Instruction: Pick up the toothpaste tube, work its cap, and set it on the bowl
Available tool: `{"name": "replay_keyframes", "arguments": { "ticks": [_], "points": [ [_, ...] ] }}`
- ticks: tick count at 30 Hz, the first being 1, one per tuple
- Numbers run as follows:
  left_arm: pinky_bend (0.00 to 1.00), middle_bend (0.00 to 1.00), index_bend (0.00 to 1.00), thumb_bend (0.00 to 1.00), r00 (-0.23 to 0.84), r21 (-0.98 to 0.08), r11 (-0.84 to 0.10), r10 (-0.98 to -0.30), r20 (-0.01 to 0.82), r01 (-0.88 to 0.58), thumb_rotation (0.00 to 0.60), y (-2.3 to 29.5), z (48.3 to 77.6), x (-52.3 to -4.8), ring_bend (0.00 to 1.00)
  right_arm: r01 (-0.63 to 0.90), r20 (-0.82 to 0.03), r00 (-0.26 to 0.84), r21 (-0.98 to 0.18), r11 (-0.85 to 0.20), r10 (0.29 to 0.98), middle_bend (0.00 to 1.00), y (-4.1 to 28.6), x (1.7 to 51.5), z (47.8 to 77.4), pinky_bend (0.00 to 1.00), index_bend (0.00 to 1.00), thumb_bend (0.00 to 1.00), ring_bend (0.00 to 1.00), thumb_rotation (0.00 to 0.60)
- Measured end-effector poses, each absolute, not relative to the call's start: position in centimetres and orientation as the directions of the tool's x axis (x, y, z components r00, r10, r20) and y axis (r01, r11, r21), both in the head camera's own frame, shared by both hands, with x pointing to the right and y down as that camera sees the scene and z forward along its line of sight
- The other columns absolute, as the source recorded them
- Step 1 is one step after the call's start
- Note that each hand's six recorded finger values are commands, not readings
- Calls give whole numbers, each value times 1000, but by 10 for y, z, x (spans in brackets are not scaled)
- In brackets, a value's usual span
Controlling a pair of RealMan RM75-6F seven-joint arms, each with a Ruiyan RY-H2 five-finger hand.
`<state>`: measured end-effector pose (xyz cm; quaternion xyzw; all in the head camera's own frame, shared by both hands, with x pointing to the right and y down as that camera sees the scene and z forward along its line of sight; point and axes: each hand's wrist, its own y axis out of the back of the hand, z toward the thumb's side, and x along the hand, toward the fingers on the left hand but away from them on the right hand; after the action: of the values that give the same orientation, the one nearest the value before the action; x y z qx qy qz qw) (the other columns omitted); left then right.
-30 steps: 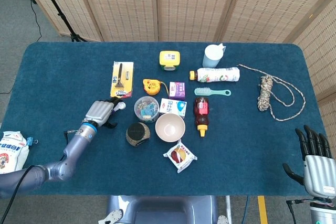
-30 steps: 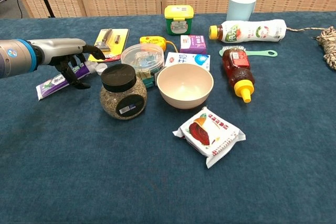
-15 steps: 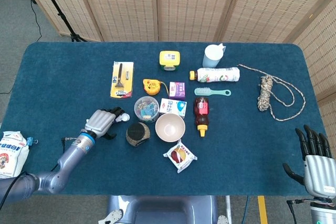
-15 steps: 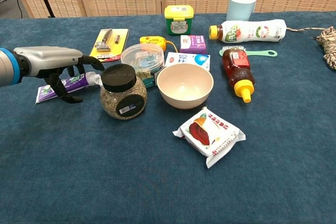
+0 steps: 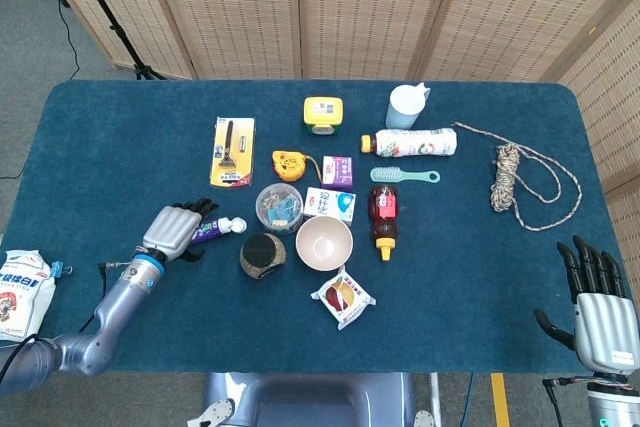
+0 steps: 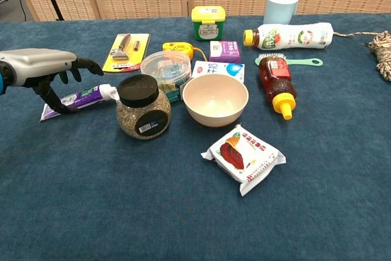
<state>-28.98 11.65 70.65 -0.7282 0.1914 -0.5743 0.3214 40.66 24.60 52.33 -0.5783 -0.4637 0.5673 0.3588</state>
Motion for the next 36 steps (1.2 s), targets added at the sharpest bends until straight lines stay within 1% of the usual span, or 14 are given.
{"name": "replay_keyframes", "arguments": {
  "ticks": [3,11,17,20,26,32,36],
  "points": [
    [269,94,191,347,251,-686,-723,-651,717,83,559,117,712,-290,184,128,-323,-77,-941,-312,943,0,246,407,523,0,0,219,0,600],
    [269,92,247,384,242,-678,-732,-647,723,70,561,116,717,-282,195,127,-323,-84,-942,-311,943,0,248,409,522,0,0,219,0,600],
    [272,105,249,399,239,-653,-754,-623,745,72,561,118,719,-279,212,128,-322,-92,-942,-309,942,0,250,412,521,0,0,219,0,600],
    [295,128,251,399,231,-641,-764,-613,756,71,563,118,720,-279,234,129,-320,-98,-943,-307,942,0,251,414,520,0,0,219,0,600],
    [307,136,254,403,211,-631,-774,-608,765,58,568,119,722,-281,242,128,-319,-102,-943,-306,942,0,252,415,520,0,0,219,0,600],
    [344,168,271,434,186,-644,-765,-628,755,30,567,118,723,-283,266,127,-315,-102,-945,-301,944,0,252,415,519,0,0,219,0,600],
    [344,168,271,433,203,-623,-782,-607,768,21,565,124,725,-279,255,133,-313,-105,-945,-299,944,0,251,414,518,0,0,219,0,600]
  ]
}}
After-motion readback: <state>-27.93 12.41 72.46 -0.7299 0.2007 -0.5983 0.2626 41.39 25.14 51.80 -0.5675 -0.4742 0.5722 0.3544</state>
